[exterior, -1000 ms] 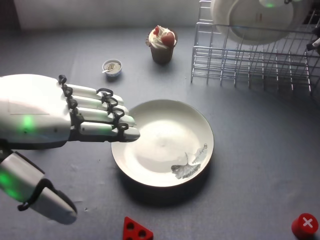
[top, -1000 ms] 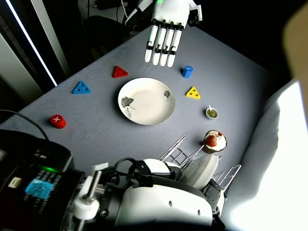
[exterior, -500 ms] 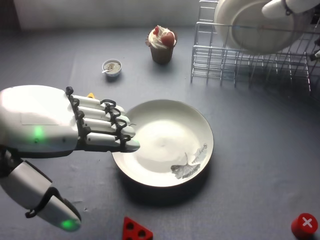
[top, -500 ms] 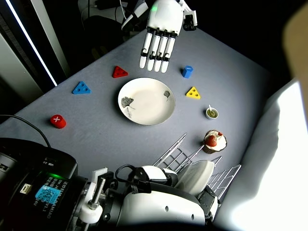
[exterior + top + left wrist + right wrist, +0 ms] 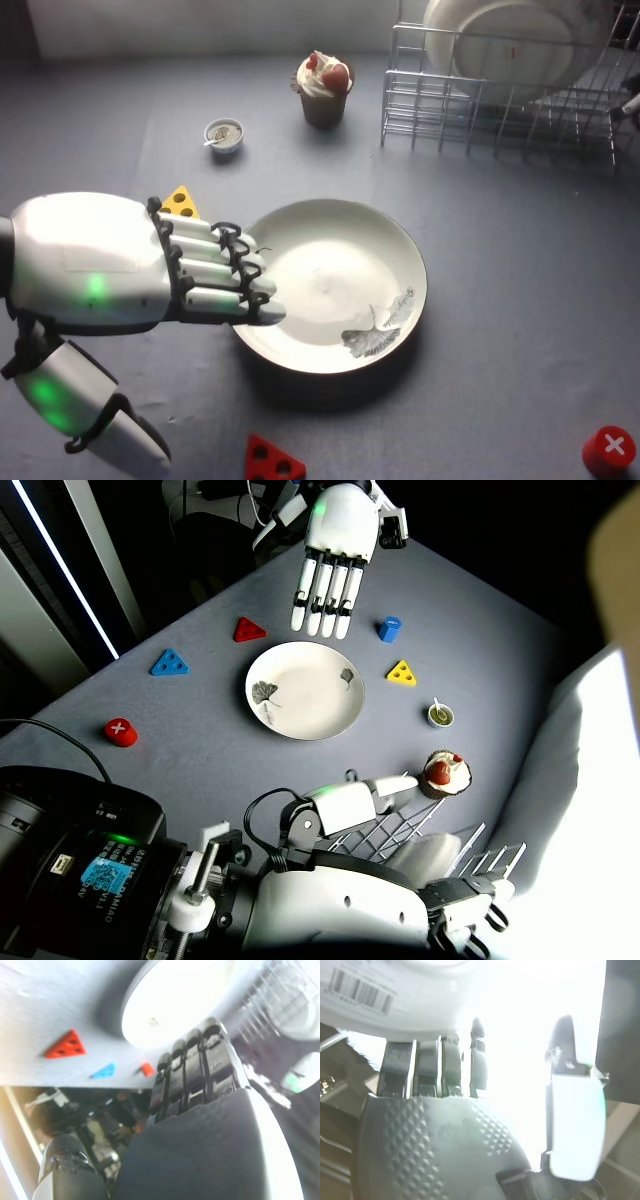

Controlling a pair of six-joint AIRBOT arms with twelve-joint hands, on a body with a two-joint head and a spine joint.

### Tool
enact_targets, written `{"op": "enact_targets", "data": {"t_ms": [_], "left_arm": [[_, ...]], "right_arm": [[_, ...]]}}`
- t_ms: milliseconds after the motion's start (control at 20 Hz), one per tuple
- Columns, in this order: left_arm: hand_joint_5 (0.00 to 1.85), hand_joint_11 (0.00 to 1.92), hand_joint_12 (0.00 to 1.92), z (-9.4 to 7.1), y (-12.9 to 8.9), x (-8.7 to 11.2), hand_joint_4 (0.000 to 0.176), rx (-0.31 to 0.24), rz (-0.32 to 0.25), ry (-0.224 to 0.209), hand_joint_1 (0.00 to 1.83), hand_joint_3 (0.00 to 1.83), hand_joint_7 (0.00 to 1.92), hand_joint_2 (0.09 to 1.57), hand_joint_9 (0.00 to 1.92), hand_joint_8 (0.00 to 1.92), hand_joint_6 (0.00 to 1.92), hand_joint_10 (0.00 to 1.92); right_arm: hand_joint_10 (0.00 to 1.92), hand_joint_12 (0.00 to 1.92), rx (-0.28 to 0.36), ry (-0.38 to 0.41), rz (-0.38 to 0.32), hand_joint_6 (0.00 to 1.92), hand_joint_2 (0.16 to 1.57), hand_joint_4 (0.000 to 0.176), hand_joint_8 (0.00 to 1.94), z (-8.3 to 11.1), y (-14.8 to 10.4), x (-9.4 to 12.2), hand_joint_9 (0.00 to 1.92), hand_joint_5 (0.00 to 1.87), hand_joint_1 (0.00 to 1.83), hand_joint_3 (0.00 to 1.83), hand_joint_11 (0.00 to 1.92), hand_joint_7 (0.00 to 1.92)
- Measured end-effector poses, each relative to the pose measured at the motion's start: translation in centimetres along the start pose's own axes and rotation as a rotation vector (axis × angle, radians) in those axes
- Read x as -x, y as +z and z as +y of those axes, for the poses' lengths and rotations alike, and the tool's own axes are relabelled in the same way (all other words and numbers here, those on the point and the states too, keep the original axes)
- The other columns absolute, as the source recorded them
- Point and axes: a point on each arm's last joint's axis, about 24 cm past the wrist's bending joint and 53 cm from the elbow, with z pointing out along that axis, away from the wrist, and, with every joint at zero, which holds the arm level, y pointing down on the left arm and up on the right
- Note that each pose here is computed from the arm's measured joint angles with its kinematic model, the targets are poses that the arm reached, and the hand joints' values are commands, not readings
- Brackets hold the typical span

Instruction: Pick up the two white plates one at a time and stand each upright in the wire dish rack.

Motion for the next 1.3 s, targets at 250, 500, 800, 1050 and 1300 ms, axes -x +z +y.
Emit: {"op": "enact_targets", "data": {"t_ms": [250, 500, 800, 1050, 1300], "left_arm": [[0.09, 0.11, 0.01, 0.3, 0.4, -0.4, 0.000, 0.014, 0.004, -0.022, 0.00, 0.00, 0.11, 0.89, 0.10, 0.01, 0.01, 0.00], [0.08, 0.11, 0.01, 0.5, 0.9, -2.0, 0.000, 0.026, 0.041, -0.023, 0.00, 0.00, 0.10, 0.89, 0.10, 0.00, 0.00, 0.00], [0.08, 0.10, 0.00, 1.2, 1.6, -3.0, 0.000, 0.057, 0.059, -0.041, 0.00, 0.00, 0.11, 0.90, 0.10, 0.00, 0.00, 0.00], [0.08, 0.13, 0.01, 2.0, 1.9, -3.2, 0.000, 0.078, 0.062, -0.045, 0.00, 0.00, 0.11, 0.90, 0.12, 0.00, 0.00, 0.01], [0.07, 0.13, 0.01, 2.6, 2.0, -4.0, 0.000, 0.100, 0.076, -0.057, 0.00, 0.00, 0.10, 0.89, 0.11, 0.00, 0.00, 0.00]], "right_arm": [[0.00, 0.07, 0.009, -0.024, 0.016, 0.00, 0.93, 0.089, 0.01, 0.7, -0.4, -0.4, 0.38, 0.28, 0.52, 0.00, 0.37, 0.35], [0.00, 0.05, 0.131, -0.092, 0.036, 0.00, 0.87, 0.075, 0.00, 4.1, -1.1, -0.8, 0.35, 0.24, 0.59, 0.00, 0.34, 0.31], [0.00, 0.01, 0.347, -0.403, 0.165, 0.00, 0.84, 0.044, 0.00, 8.0, -3.4, -4.8, 0.25, 0.20, 0.62, 0.00, 0.27, 0.22], [0.00, 0.00, 0.600, -0.733, 0.465, 0.00, 0.81, 0.000, 0.00, 6.3, -8.8, -14.9, 0.21, 0.10, 0.61, 0.00, 0.25, 0.18], [0.00, 0.00, 0.652, -0.941, 0.569, 0.00, 0.81, 0.000, 0.00, 2.2, -11.1, -18.6, 0.12, 0.00, 0.86, 0.00, 0.19, 0.07]]}}
